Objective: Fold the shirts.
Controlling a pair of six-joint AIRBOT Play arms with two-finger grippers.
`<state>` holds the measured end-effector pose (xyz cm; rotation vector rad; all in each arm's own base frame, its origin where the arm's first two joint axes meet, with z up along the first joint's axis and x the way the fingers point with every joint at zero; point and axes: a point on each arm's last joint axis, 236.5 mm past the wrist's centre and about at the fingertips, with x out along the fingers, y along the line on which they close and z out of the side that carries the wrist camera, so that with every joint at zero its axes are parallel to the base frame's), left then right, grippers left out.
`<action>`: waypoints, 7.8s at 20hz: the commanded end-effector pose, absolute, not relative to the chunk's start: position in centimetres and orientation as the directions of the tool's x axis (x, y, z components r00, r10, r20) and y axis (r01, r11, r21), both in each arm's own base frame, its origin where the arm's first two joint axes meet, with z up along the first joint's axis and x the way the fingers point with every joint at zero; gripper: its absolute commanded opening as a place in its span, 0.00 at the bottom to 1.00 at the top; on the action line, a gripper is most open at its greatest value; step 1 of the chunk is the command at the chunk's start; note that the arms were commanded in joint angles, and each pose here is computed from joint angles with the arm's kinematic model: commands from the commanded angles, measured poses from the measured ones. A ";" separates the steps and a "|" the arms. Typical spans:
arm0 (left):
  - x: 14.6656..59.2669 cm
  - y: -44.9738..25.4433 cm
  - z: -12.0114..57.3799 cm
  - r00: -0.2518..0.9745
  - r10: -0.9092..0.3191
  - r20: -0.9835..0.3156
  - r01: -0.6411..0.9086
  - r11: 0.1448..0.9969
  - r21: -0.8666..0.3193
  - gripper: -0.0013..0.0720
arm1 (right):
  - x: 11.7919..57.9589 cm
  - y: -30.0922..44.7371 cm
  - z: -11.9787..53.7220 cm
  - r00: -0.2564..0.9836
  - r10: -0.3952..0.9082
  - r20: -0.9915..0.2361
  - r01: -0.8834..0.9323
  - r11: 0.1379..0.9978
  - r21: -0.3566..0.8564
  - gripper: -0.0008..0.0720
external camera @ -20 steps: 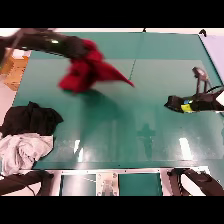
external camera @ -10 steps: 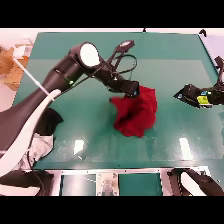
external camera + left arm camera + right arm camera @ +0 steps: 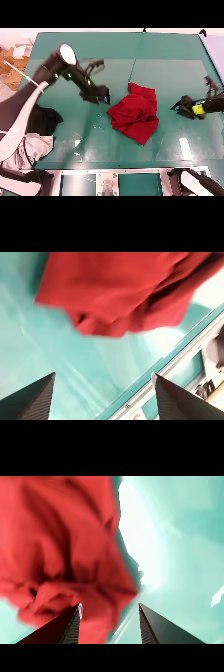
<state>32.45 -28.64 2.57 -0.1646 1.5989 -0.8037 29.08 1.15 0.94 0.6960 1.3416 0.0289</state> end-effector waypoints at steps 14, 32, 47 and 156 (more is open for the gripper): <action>38.7 -35.5 -7.0 0.109 -0.789 -0.605 0.183 0.614 -0.768 0.05 | 28.3 9.9 -6.3 0.112 0.664 -0.739 0.215 0.710 0.671 0.03; 28.2 -16.8 53.8 0.809 -0.583 0.076 0.588 0.804 -0.090 0.05 | 26.9 0.2 54.5 0.993 0.093 0.073 -0.101 0.988 0.121 0.03; 35.6 -19.2 15.4 0.453 -0.460 -0.764 0.358 0.878 -0.316 0.05 | 47.2 7.5 26.5 0.695 0.569 -0.440 -0.303 0.786 0.539 0.04; 36.5 -12.7 -9.4 -0.041 -0.724 -0.689 0.039 0.688 -0.725 0.05 | 27.8 -9.9 -11.7 0.361 0.459 -0.812 0.678 0.469 0.566 0.55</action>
